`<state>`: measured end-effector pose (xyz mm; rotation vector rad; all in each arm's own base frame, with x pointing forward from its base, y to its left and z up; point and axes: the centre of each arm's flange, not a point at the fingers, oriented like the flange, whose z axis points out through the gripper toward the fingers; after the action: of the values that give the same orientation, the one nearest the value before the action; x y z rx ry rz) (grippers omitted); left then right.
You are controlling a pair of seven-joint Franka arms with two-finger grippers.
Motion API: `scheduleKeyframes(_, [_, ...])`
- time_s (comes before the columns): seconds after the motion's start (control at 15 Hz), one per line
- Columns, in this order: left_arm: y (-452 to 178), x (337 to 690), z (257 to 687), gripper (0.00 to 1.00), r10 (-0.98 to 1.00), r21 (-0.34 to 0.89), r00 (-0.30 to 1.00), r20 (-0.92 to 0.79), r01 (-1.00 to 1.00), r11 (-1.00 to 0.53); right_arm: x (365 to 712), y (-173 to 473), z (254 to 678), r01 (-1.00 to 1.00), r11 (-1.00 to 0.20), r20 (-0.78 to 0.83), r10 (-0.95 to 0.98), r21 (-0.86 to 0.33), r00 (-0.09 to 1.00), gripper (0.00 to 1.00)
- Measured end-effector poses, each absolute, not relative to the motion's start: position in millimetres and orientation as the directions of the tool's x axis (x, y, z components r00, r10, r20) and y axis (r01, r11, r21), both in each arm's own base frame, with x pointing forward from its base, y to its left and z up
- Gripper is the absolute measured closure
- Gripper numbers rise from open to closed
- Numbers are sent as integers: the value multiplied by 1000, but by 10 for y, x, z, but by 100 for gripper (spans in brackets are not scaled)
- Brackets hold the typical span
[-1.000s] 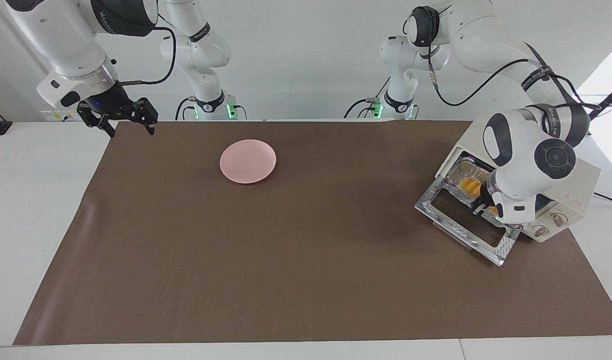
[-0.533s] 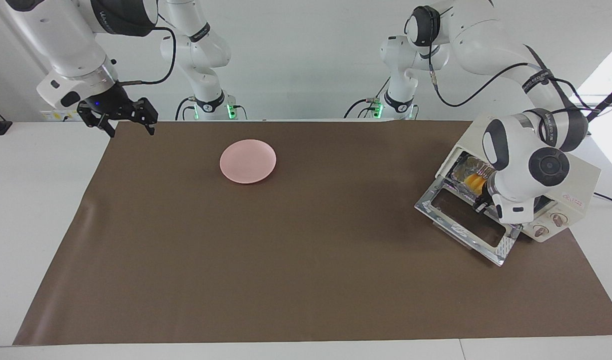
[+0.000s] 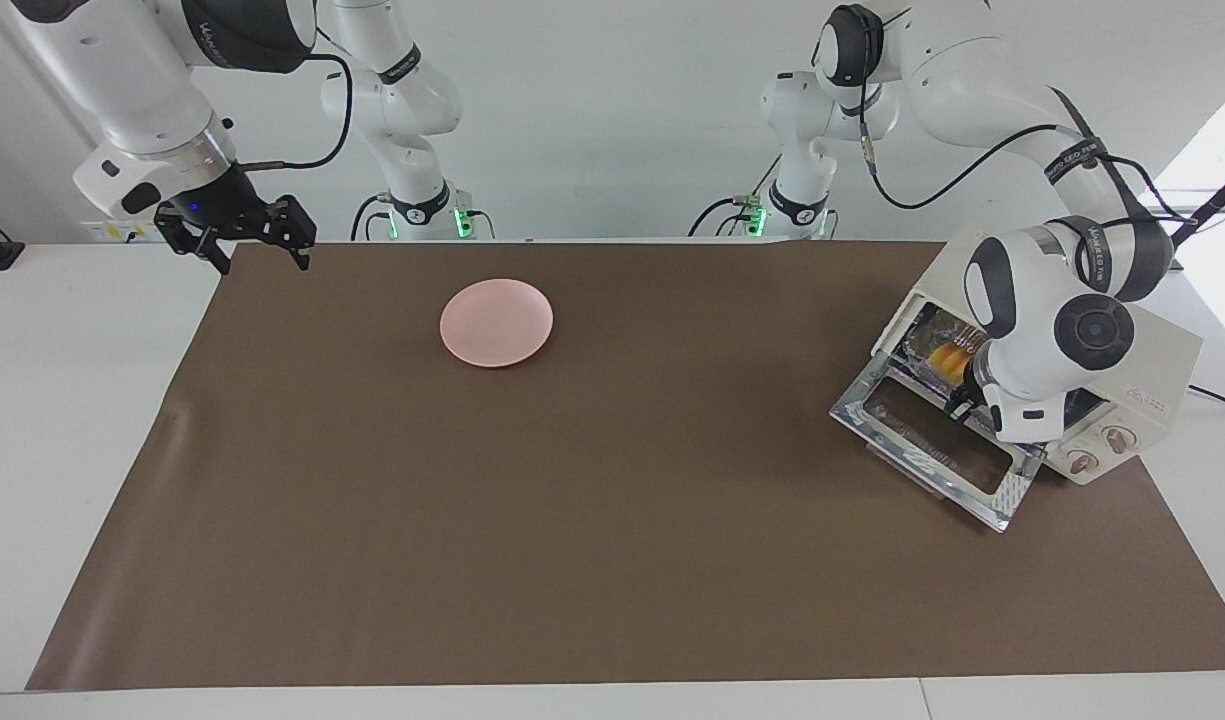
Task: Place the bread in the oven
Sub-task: 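Push the tray deeper into the oven and open the left gripper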
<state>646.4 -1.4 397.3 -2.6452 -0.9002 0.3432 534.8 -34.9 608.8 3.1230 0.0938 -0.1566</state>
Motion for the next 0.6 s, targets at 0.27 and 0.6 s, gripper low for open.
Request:
scheduleKeyframes(0.27, [106, 6443, 3987, 98, 633, -377, 765, -122, 554, -742, 5348, -349, 6088, 61, -998, -100, 59, 10, 993, 0])
scheduleKeyframes(0.6, [124, 6441, 3994, 92, 631, -375, 766, -122, 553, -744, 5348, -342, 6088, 62, -998, -100, 60, 10, 993, 0])
